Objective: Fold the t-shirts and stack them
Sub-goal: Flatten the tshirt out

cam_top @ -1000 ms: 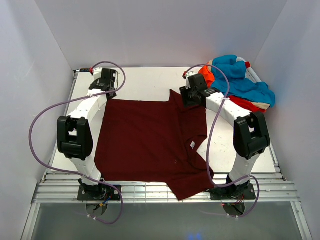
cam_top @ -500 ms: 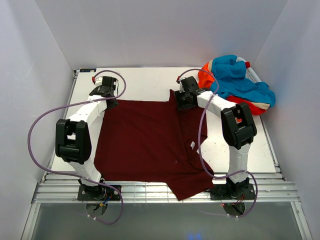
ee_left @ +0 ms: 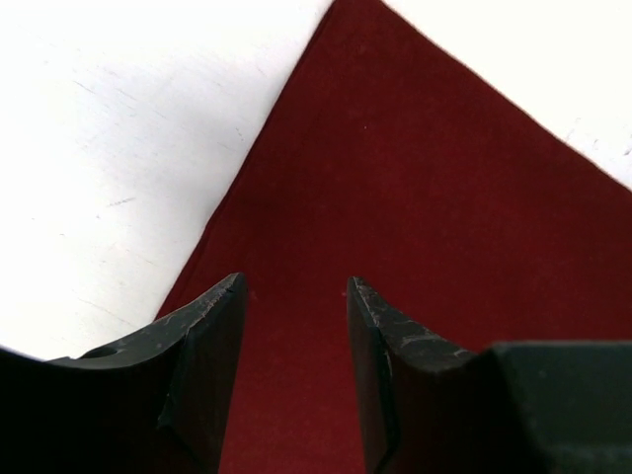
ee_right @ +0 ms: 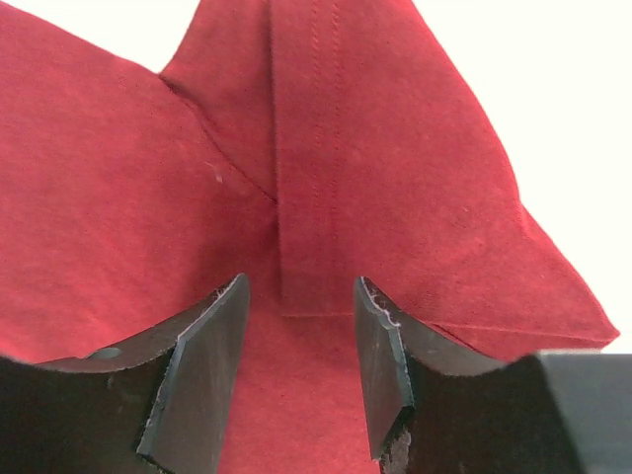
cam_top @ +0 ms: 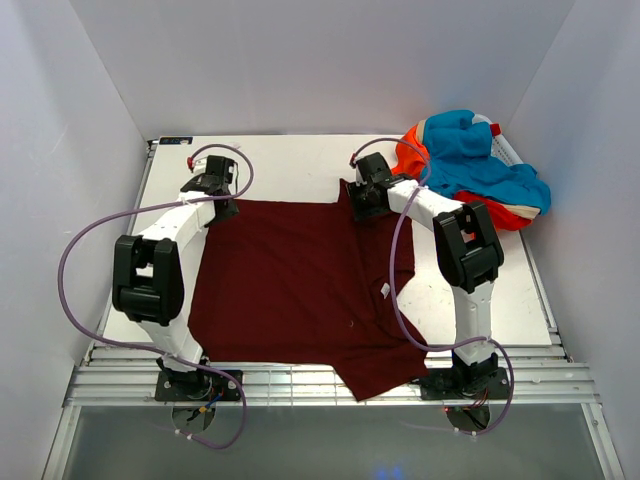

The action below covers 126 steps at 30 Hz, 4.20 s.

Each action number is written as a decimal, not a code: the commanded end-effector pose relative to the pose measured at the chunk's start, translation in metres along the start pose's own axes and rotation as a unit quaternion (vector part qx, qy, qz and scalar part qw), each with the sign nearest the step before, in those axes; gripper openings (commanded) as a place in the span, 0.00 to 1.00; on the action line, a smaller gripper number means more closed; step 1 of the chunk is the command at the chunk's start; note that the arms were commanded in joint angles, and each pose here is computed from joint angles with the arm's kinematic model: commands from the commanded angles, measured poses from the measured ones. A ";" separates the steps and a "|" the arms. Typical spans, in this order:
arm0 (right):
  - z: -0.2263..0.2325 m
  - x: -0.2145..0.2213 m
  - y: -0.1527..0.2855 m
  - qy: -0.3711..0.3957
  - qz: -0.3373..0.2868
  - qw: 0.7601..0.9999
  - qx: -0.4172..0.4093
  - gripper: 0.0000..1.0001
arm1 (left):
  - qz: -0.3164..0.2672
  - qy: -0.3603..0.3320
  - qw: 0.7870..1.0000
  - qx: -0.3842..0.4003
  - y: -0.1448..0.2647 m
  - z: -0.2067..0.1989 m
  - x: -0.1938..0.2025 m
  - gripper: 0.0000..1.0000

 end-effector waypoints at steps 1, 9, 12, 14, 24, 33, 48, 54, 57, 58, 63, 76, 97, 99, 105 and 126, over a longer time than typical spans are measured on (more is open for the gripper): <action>-0.007 -0.001 0.012 0.015 -0.001 1.000 0.024 0.53 | 0.018 0.000 1.000 0.007 -0.006 -0.004 0.010 0.56; -0.004 0.016 0.005 0.019 0.027 0.999 0.015 0.47 | 0.048 -0.012 0.999 -0.001 -0.027 -0.004 0.032 0.55; -0.003 0.021 0.004 0.018 0.034 0.999 0.013 0.38 | 0.057 -0.016 0.998 -0.002 -0.032 -0.004 0.039 0.55; -0.004 0.021 0.004 0.018 0.034 0.999 0.015 0.31 | 0.061 -0.017 0.998 -0.002 -0.035 -0.004 0.042 0.55; -0.012 0.005 0.012 0.030 0.022 0.999 0.035 0.13 | 0.092 -0.018 0.995 -0.022 -0.056 0.009 0.059 0.55; -0.069 -0.065 0.050 0.068 -0.018 0.985 0.160 0.12 | 0.112 -0.004 0.992 -0.051 -0.073 0.037 0.061 0.55; -0.149 -0.105 0.044 -0.016 -0.058 0.958 0.279 0.51 | 0.088 0.005 0.996 -0.002 -0.079 0.010 0.019 0.55; -0.122 -0.077 0.079 -0.037 -0.069 0.974 0.212 0.48 | 0.040 0.051 0.997 0.034 -0.050 -0.006 -0.022 0.55; -0.096 -0.038 0.089 -0.062 -0.032 0.984 0.164 0.43 | 0.025 0.063 0.996 0.053 -0.035 -0.012 -0.036 0.55; -0.089 -0.028 0.092 -0.066 -0.022 0.986 0.150 0.36 | 0.026 0.063 0.996 0.059 -0.030 -0.013 -0.037 0.55; -0.039 0.024 0.112 -0.101 0.004 0.993 0.066 0.08 | 0.029 0.065 0.995 0.066 -0.017 -0.007 -0.031 0.54; 0.007 0.105 0.088 -0.144 0.118 0.982 -0.003 0.08 | 0.131 0.033 0.990 0.038 -0.047 0.013 0.044 0.33; -0.029 0.141 0.057 -0.093 0.255 0.955 0.119 0.08 | 0.177 0.010 0.984 -0.009 -0.057 0.042 0.088 0.28; -0.038 0.129 0.052 -0.086 0.248 0.956 0.132 0.08 | 0.176 0.010 0.984 -0.013 -0.055 0.045 0.090 0.28; -0.047 0.107 0.044 -0.069 0.237 0.959 0.141 0.08 | 0.172 0.005 0.985 -0.029 -0.052 0.057 0.095 0.28; -0.083 -0.073 0.091 -0.051 -0.027 0.984 0.167 0.29 | 0.022 0.077 0.994 0.076 0.000 -0.001 -0.034 0.47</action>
Point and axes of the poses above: each gripper's point midway between its finger pads, its own y axis back along the fingers, its own z axis along the line the jaws close on, x = y × z, the point moved 2 cm from there along y, back along the fingers, and after that the axes turned 9 degrees about y, right-handed, at the moved point
